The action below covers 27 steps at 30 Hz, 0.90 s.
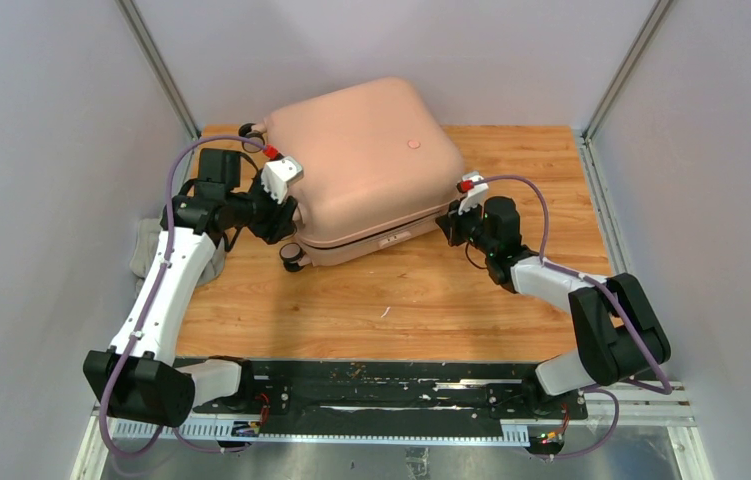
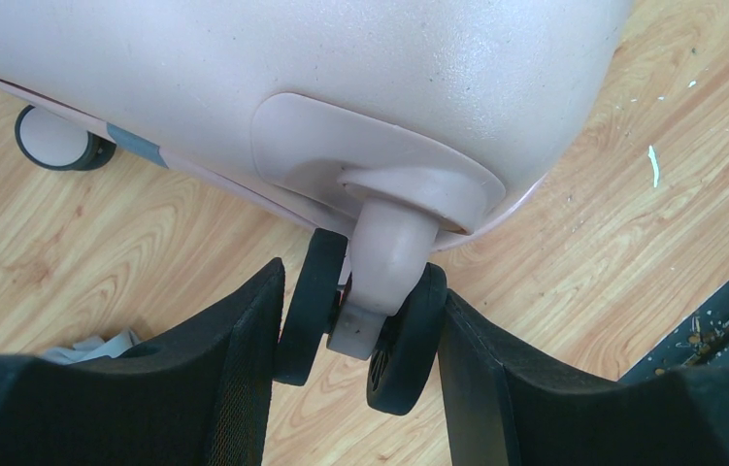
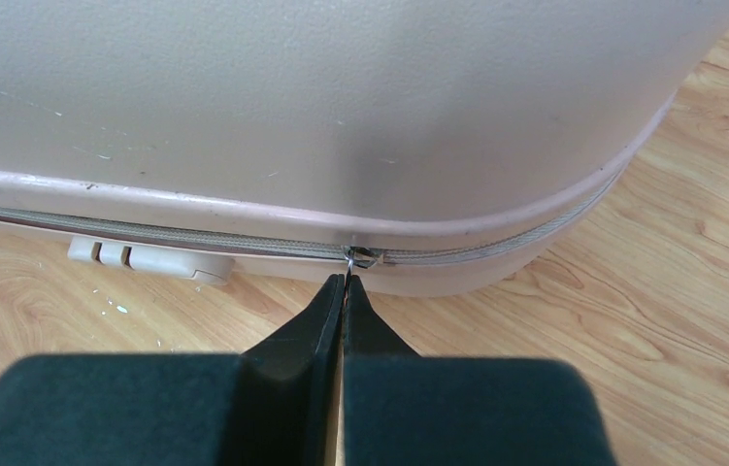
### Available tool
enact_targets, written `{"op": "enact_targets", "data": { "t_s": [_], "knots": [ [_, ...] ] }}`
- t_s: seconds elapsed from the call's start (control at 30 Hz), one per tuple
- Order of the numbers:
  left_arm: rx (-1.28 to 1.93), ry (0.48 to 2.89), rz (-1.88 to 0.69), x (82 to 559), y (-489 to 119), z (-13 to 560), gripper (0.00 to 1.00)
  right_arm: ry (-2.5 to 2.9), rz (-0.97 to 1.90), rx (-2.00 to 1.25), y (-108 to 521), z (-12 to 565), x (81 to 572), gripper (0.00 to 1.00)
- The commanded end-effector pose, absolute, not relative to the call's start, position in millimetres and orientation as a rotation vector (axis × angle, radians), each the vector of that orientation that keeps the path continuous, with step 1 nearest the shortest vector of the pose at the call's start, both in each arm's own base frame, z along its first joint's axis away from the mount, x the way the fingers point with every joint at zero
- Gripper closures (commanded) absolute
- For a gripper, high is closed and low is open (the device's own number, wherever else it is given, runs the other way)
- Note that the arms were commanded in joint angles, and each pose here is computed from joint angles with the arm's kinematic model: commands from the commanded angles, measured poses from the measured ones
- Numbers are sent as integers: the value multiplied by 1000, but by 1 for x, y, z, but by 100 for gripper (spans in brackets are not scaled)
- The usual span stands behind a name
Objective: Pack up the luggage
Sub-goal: Zip the luggage at the corner of the board.
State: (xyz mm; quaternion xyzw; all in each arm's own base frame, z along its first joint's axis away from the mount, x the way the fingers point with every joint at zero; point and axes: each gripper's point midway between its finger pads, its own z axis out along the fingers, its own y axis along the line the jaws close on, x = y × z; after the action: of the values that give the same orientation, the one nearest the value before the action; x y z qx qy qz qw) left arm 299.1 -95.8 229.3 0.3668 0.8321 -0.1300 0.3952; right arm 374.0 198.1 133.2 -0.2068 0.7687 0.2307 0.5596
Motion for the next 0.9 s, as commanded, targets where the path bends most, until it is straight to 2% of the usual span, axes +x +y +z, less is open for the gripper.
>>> {"op": "enact_targets", "data": {
  "t_s": [0.0,0.23,0.53,0.87],
  "knots": [
    [895,1985,-319,309,-105,260,100,1685,621,-545,214,158,371,100],
    [899,1985,-350,307,-111,259,100,1655,686,-616,235,163,358,100],
    [938,1981,-383,304,-127,251,100,1598,770,-811,289,169,306,100],
    [952,1981,-381,302,-132,250,100,1620,837,-841,316,164,282,100]
  ]
}}
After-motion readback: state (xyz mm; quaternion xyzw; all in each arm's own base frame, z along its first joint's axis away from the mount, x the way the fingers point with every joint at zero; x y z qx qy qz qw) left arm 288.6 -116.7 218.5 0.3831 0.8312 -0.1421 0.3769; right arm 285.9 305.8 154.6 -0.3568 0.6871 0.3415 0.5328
